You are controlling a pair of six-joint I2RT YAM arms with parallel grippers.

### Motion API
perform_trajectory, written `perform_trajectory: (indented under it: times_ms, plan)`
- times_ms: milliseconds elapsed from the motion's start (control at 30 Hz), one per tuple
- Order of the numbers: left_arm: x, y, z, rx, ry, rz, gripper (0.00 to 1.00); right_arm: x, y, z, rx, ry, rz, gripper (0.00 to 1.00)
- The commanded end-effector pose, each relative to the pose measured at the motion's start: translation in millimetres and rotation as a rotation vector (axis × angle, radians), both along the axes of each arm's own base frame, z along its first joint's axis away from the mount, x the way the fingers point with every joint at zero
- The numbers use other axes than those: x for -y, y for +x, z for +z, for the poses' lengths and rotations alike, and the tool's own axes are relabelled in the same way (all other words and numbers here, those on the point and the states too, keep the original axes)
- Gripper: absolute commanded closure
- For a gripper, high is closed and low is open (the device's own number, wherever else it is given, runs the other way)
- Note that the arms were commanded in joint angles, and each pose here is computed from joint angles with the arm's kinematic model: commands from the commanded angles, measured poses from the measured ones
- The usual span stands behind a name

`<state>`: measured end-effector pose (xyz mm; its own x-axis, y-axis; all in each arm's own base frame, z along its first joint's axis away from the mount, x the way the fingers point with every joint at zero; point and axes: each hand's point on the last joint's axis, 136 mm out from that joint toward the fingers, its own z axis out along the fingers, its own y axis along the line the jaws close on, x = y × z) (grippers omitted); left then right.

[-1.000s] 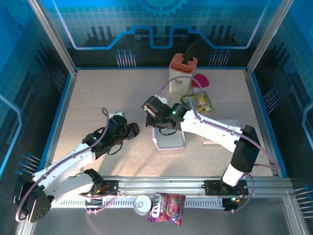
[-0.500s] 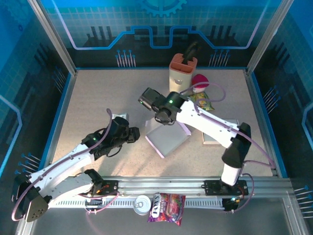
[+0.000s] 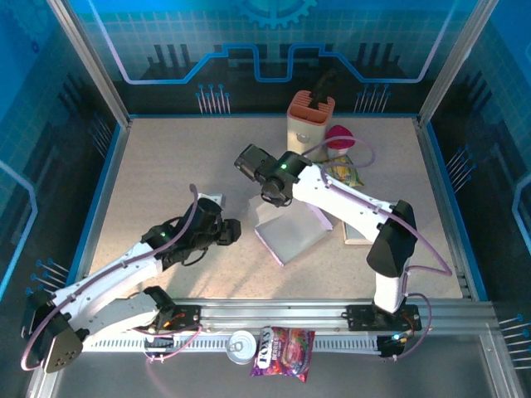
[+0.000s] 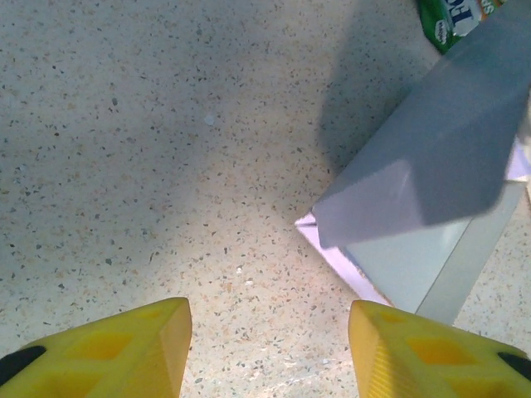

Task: Fold the paper box

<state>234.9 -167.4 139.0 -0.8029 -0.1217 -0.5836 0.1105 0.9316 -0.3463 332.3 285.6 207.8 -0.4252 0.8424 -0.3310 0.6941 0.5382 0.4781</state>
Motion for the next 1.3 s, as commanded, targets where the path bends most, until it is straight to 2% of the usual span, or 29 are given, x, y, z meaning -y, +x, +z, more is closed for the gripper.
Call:
perform_trajectory:
  times_ms: [0,300,367,433,500,600,800,867,933,1133,1267]
  plan:
    - [9.1,0.3,-1.6,-0.001,-0.006,-0.043,0.46,-2.4,12.5,11.5,0.043,0.003,0.082,0.82]
    - [20.7,4.2,3.3,0.007,0.000,-0.091,0.42,7.0,30.0,64.6,0.293,-0.023,0.321,0.67]
    - [21.5,8.0,4.2,0.013,0.016,-0.093,0.41,7.8,39.5,85.7,0.394,-0.037,0.460,0.67]
    - [22.5,13.0,4.3,0.017,0.037,-0.095,0.41,0.9,43.5,112.8,0.582,-0.056,0.687,0.67]
    - [22.5,19.5,4.6,0.020,0.061,-0.081,0.41,1.4,41.1,119.9,0.710,-0.052,0.875,0.63]
    - [28.3,29.1,4.9,0.028,0.081,-0.093,0.45,39.0,41.4,104.4,0.693,-0.079,0.972,0.63]
    - [37.6,46.8,0.9,0.029,0.129,-0.101,0.54,106.9,42.1,65.2,0.607,-0.049,0.954,0.65]
    - [37.5,52.1,0.8,0.031,0.150,-0.093,0.62,118.4,40.5,59.8,0.600,-0.045,0.939,0.65]
    - [37.5,56.8,1.4,0.038,0.166,-0.090,0.71,124.0,39.2,58.2,0.603,-0.043,0.939,0.66]
    - [37.7,65.3,-5.7,0.026,0.218,-0.097,0.74,129.0,38.0,50.4,0.585,-0.036,0.954,0.67]
    - [39.2,70.0,-7.5,0.021,0.236,-0.103,0.84,127.4,37.1,48.0,0.584,-0.018,0.961,0.68]
